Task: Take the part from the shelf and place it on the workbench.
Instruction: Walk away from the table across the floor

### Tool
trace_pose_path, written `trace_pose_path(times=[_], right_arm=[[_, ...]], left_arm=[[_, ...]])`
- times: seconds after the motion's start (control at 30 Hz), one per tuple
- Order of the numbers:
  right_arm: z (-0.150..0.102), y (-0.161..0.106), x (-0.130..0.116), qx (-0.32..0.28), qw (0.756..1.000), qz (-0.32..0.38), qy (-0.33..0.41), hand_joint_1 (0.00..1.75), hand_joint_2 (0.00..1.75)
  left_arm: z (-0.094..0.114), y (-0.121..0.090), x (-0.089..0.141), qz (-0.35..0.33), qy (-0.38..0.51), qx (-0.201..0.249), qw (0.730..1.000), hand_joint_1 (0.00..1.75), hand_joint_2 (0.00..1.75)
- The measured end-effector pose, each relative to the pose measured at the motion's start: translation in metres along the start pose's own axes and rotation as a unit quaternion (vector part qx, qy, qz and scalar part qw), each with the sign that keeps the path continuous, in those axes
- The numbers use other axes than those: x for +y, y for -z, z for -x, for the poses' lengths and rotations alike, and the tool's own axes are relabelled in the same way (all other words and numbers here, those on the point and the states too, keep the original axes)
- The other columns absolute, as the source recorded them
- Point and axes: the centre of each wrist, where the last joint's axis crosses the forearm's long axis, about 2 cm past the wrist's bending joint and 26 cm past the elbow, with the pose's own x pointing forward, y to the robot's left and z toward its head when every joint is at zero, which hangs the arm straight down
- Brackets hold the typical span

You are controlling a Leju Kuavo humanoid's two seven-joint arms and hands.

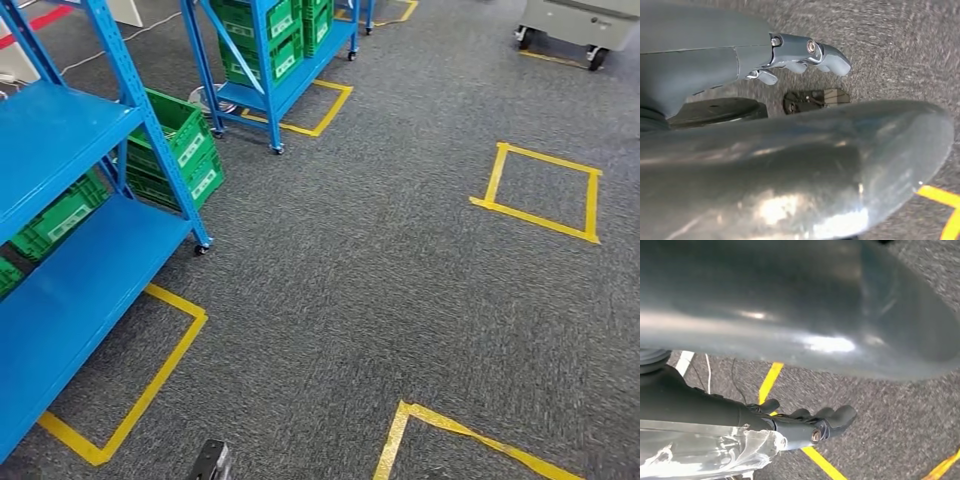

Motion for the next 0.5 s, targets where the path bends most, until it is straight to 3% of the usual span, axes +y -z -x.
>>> trace_pose_path(times=[0.5], right_arm=[[-0.0011, 0.0017, -0.0035, -0.006, 1.0, 0.005, 0.007, 0.0, 0.0]], left_arm=[[0.0012, -0.0003, 0.001, -0.011, -0.005, 0.006, 1.0, 0.0, 0.0]])
